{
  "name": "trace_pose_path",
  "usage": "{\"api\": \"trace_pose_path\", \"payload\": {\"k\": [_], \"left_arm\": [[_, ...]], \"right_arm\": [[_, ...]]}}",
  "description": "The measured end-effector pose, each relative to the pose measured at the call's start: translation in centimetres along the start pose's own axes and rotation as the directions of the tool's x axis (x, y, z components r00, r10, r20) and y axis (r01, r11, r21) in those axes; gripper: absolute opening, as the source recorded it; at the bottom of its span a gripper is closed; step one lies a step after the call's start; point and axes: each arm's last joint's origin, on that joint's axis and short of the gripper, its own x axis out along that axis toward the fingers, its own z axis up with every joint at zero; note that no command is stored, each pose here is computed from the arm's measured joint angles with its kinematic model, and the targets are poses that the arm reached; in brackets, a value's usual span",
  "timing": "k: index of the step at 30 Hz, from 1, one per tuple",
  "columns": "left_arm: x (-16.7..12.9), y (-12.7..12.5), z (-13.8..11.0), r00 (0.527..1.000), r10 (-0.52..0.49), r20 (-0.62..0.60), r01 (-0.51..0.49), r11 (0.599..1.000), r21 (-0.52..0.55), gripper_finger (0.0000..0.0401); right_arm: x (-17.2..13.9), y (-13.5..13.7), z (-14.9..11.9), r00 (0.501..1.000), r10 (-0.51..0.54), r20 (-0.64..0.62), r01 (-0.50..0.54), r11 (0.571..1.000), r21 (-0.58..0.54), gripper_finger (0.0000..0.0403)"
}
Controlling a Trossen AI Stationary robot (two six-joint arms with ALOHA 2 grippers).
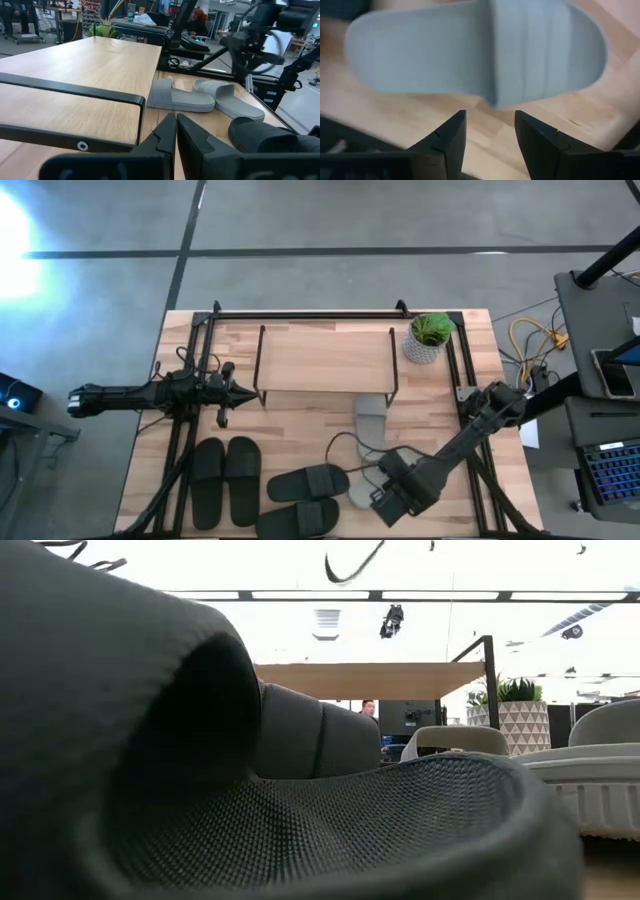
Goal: Pick and place slides into the shelf
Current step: Put the grey slide under the shelf
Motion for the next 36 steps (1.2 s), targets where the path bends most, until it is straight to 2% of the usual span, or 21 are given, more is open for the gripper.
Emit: {"api": "trace_pose_path", "payload": {"k": [3, 7, 9, 13, 19, 24, 30, 36], "left_arm": [[0.0, 0.0, 0.0, 1.0, 0.0, 0.0, 0.0, 1.0, 0.0, 0.0], [0.0, 0.0, 0.0, 1.0, 0.0, -0.001, 0.0, 1.0, 0.0, 0.0], [0.0, 0.0, 0.0, 1.0, 0.0, 0.002, 0.0, 1.0, 0.0, 0.0], [0.0, 0.0, 0.0, 1.0, 0.0, 0.0, 0.0, 1.0, 0.0, 0.0], [0.0, 0.0, 0.0, 1.0, 0.0, 0.0, 0.0, 1.0, 0.0, 0.0], [0.0, 0.0, 0.0, 1.0, 0.0, -0.002, 0.0, 1.0, 0.0, 0.0], [0.0, 0.0, 0.0, 1.0, 0.0, 0.0, 0.0, 1.0, 0.0, 0.0], [0.0, 0.0, 0.0, 1.0, 0.001, -0.001, -0.001, 1.0, 0.0, 0.0]], "right_arm": [[-0.2, 1.0, -0.1, 0.999, -0.05, 0.014, 0.05, 0.998, -0.039, 0.016], [0.4, 2.0, -0.2, 0.976, -0.212, 0.04, 0.216, 0.969, -0.119, 0.016], [0.8, 3.2, -0.4, 0.982, -0.187, 0.039, 0.191, 0.964, -0.185, 0.016], [1.5, 5.6, -0.6, 0.986, -0.152, 0.065, 0.163, 0.963, -0.215, 0.016], [4.4, 7.6, -0.4, 0.978, -0.2, 0.06, 0.208, 0.958, -0.195, 0.0152], [5.6, 7.9, -0.9, 0.971, -0.237, -0.031, 0.227, 0.955, -0.19, 0.0116], [3.0, 7.3, -0.9, 0.978, -0.184, -0.096, 0.171, 0.977, -0.131, 0.0094], [-0.5, 6.1, -0.1, 0.996, -0.083, 0.039, 0.086, 0.992, -0.094, 0.0096]]}}
